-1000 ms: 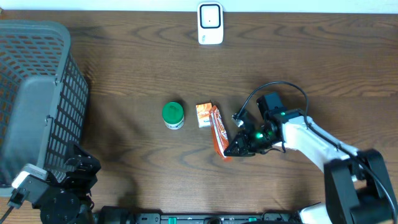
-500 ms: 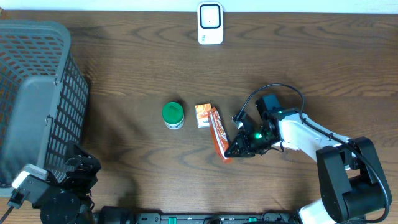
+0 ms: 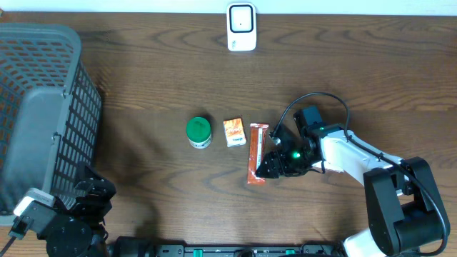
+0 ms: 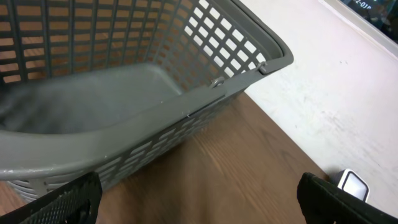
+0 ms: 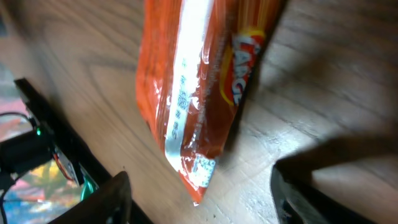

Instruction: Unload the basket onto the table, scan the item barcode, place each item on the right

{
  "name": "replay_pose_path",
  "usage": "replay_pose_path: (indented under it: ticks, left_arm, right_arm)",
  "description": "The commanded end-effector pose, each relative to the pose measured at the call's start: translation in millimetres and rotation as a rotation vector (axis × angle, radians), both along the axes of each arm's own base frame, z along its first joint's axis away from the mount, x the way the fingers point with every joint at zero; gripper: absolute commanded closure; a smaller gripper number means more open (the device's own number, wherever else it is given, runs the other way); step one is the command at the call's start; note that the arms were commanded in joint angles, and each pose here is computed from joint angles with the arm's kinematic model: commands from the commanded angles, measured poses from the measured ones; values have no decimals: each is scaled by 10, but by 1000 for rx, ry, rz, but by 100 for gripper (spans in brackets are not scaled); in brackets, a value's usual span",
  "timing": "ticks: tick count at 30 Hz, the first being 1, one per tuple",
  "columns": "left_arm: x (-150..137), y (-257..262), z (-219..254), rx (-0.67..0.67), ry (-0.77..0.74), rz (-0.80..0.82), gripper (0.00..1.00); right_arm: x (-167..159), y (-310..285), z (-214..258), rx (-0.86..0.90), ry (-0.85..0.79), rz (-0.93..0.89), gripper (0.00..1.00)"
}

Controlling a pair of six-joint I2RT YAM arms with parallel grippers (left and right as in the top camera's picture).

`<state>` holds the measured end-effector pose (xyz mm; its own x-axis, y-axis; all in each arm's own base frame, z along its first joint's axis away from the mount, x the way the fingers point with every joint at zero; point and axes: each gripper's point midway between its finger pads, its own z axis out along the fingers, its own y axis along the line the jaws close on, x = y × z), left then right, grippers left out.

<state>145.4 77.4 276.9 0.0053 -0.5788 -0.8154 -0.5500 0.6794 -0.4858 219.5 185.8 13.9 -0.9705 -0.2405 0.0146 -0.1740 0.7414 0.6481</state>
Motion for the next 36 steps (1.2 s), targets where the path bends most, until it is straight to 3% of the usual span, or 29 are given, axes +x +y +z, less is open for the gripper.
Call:
replay_pose_path:
  ticks: [1, 4, 21, 28, 36]
  left_arm:
    - [-7, 14, -5, 1, -1, 9, 2]
    - [-8, 14, -5, 1, -1, 9, 2]
    - [-8, 14, -5, 1, -1, 9, 2]
    - [-8, 14, -5, 1, -1, 9, 2]
    - [-7, 14, -5, 1, -1, 9, 2]
  right_arm:
    - [91, -80, -95, -53, -63, 17, 24]
    - [177, -57, -89, -44, -104, 14, 19]
    - [281, -120, -325, -101, -70, -181, 20]
    - [109, -174, -564, -115, -22, -221, 34]
    - [-2, -209, -644, -118, -13, -221, 35]
